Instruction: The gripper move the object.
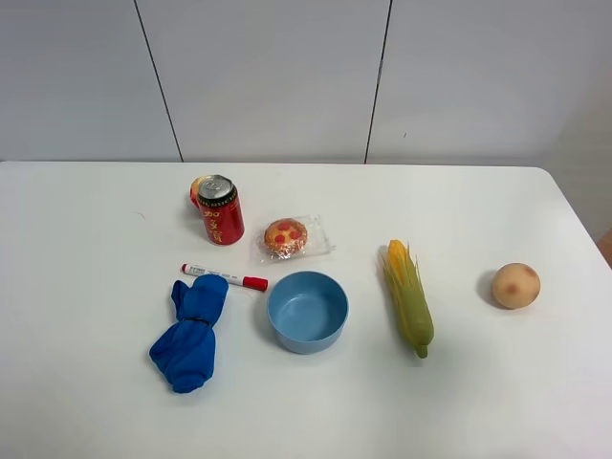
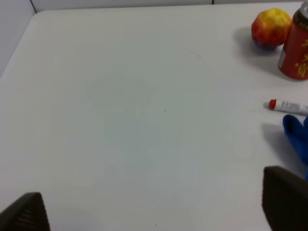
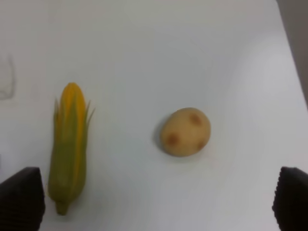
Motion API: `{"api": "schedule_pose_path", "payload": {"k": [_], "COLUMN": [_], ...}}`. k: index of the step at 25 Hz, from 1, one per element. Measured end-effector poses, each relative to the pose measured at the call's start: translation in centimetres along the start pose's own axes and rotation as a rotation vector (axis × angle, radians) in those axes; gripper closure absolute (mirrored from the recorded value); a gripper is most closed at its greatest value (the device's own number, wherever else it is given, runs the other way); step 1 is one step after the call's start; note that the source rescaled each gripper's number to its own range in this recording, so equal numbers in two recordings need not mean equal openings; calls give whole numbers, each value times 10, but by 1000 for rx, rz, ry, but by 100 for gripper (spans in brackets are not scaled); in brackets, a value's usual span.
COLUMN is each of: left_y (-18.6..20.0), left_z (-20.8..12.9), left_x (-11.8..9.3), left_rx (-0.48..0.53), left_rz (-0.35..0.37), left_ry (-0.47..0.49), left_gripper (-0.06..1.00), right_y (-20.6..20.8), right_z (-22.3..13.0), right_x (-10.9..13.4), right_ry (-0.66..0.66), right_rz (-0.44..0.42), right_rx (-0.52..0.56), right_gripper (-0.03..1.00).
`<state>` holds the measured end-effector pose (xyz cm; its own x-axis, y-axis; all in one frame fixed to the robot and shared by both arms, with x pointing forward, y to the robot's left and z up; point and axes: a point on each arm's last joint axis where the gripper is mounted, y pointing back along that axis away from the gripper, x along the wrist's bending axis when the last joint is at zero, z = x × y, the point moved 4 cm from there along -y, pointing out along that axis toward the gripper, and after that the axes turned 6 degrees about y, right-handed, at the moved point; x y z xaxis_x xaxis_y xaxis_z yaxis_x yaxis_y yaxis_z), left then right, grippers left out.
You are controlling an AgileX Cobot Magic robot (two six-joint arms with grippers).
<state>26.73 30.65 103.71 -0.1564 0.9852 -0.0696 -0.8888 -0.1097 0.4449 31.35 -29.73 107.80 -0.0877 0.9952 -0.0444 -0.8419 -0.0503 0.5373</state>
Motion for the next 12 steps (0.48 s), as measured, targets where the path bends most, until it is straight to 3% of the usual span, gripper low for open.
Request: {"api": "schedule_pose_path", "payload": {"k": [7, 12], "left_y": [0, 0], "left_z": [0, 0], "left_x": [0, 0], "left_rx": [0, 0], "left_rz": [0, 0], "left_ry": [0, 0], "left_gripper": [-6, -6], "right_y": [8, 3], "right_z": [-22, -30], "right_x": [2, 5], "right_ry": [-19, -35], "right_rz": [21, 39], "right_rx": [-79, -61], "right_gripper": [3, 3]}}
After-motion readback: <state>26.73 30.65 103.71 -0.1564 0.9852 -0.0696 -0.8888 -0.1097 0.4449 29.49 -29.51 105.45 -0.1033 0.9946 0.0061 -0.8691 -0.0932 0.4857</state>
